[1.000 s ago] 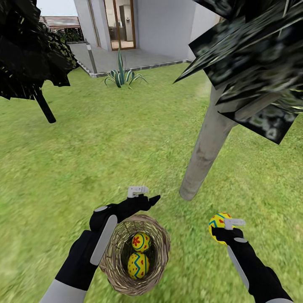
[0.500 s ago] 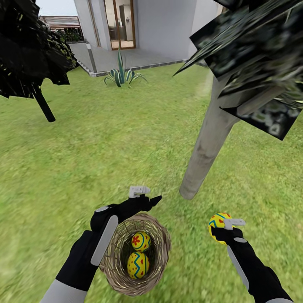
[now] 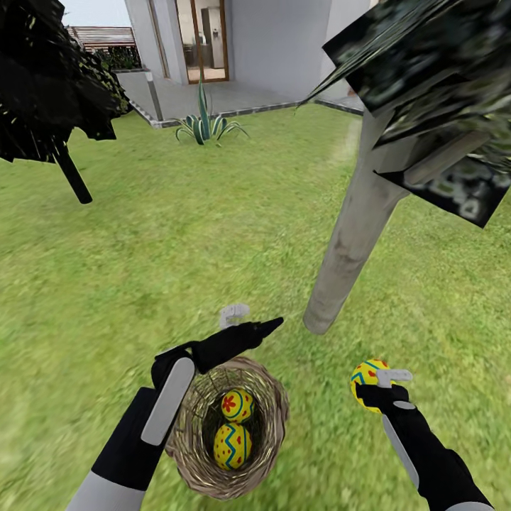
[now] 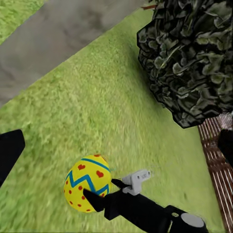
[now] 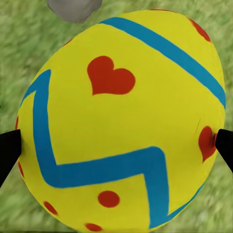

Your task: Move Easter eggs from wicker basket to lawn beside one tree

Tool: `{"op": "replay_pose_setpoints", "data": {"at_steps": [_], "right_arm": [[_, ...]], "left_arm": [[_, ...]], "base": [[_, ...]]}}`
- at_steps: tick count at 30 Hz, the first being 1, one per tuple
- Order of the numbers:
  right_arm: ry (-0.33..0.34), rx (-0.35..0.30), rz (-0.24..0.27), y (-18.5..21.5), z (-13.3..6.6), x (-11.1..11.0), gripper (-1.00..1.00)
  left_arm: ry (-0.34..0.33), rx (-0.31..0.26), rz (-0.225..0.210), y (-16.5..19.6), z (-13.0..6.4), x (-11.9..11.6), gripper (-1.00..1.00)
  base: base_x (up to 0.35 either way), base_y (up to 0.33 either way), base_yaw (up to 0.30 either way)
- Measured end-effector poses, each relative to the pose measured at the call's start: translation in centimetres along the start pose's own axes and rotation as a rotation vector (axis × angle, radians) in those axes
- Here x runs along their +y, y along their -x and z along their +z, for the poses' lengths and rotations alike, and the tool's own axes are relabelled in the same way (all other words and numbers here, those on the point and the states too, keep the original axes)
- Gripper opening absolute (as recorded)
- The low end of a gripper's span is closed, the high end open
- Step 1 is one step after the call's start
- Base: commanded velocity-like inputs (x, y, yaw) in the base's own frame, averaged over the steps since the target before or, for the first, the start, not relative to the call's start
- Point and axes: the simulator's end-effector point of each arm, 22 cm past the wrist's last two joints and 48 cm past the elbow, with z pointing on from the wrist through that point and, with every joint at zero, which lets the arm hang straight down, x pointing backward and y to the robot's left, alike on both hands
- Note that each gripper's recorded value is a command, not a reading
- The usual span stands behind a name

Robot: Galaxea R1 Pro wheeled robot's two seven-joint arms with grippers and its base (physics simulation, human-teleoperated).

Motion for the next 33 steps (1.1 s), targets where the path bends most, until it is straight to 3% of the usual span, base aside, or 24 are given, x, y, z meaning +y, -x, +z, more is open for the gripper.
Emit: {"op": "replay_pose_setpoints", "data": {"at_steps": [4, 6, 9, 11, 27, 33], "right_arm": [[0.013, 0.008, -0.023, -1.9, 1.1, 1.0, -1.00], [0.013, -0.001, -0.023, -2.2, 1.6, 1.1, -1.00], [0.012, -0.007, -0.024, -2.4, 2.1, 1.1, -1.00], [0.011, -0.013, -0.024, -2.3, 2.4, 1.1, -1.00], [0.006, -0.068, -0.015, -3.4, 4.8, 1.5, -1.00], [0.008, -0.103, -0.005, -0.9, 5.0, 1.6, -1.00]], "left_arm": [[-0.124, -0.003, -0.019, -0.4, -0.1, -2.1, 1.00], [-0.150, -0.005, -0.030, -0.5, -0.1, -2.4, 1.00], [-0.202, -0.020, -0.083, -0.4, -0.3, -3.0, 1.00], [-0.221, -0.007, -0.089, -1.1, 0.0, -3.4, 1.00], [-0.243, 0.019, -0.086, -4.1, 0.9, -2.0, 1.00], [-0.274, -0.005, -0.088, -3.2, 0.4, -2.7, 1.00]], "base": [[0.000, 0.000, 0.000], [0.000, 0.000, 0.000], [0.000, 0.000, 0.000], [0.000, 0.000, 0.000], [0.000, 0.000, 0.000], [-0.011, 0.000, 0.000]]}}
